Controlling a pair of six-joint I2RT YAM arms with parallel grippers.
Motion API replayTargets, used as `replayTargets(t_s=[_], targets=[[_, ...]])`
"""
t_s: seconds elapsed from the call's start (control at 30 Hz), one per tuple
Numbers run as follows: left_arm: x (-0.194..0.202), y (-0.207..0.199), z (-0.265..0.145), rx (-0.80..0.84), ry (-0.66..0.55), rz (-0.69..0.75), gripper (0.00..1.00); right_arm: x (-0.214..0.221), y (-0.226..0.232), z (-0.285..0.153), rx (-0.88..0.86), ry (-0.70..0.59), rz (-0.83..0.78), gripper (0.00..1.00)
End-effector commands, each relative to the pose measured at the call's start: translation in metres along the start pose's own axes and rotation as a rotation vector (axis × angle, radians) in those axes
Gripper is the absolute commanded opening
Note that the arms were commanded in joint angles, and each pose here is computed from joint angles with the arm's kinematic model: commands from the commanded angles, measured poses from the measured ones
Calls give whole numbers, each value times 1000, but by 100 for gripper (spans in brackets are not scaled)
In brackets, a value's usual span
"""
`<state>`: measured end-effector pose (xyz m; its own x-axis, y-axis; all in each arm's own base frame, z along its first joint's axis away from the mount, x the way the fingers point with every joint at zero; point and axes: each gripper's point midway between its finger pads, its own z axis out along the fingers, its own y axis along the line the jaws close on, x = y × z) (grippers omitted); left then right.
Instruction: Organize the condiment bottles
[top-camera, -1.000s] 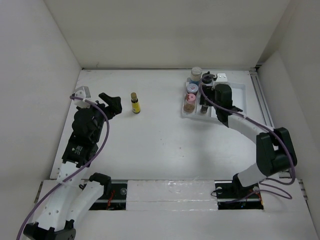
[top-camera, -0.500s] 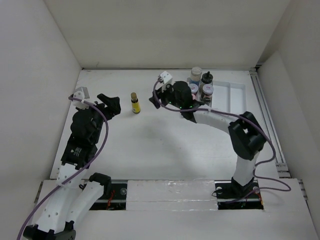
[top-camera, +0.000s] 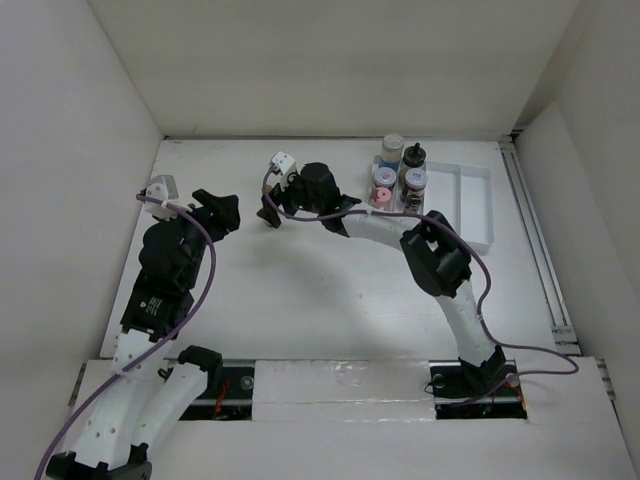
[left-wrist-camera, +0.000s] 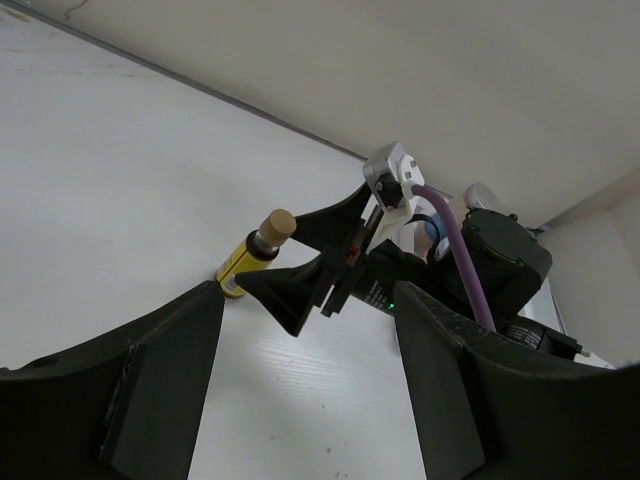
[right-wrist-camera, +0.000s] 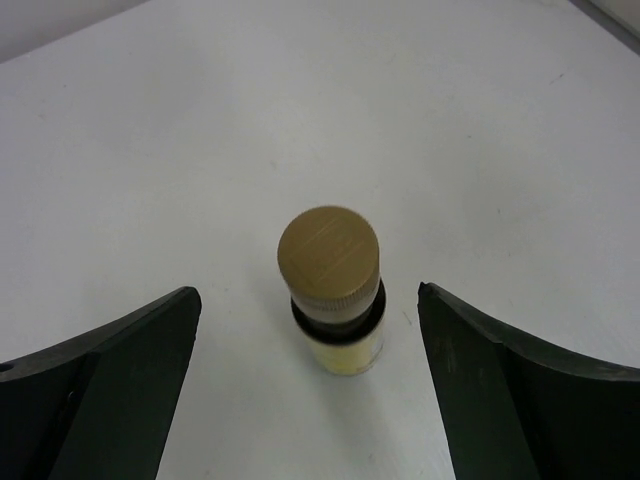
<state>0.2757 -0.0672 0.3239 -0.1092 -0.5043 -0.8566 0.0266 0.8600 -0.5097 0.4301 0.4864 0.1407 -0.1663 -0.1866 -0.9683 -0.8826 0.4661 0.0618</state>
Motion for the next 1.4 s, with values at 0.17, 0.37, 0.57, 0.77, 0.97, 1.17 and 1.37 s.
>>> replayTargets(t_s=[0.17, 0.37, 0.57, 0.77, 0.97, 1.17, 1.37], targets=[[-11, -12, 1, 50, -34, 1, 65, -44, -4, 21, 15, -124, -36, 69], [-10, -12, 3, 50, -34, 1, 66, -47, -4, 24, 14, -148, -25, 28], [-10, -12, 3, 50, -34, 1, 66, -109, 13, -22, 0, -273, -47, 22], [-10, -12, 3, 50, -34, 1, 66, -206, 1, -134, 71, -439, -102, 17], [-7, -13, 5, 53, -21, 3, 69, -211, -92, -254, 397, -480, -67, 16], [-6, -15, 5, 63, -15, 4, 72, -177, -192, -364, 878, -444, 21, 16], [-1, -17, 7, 77, 7, 16, 74, -115, -262, -386, 1068, -320, 86, 13]])
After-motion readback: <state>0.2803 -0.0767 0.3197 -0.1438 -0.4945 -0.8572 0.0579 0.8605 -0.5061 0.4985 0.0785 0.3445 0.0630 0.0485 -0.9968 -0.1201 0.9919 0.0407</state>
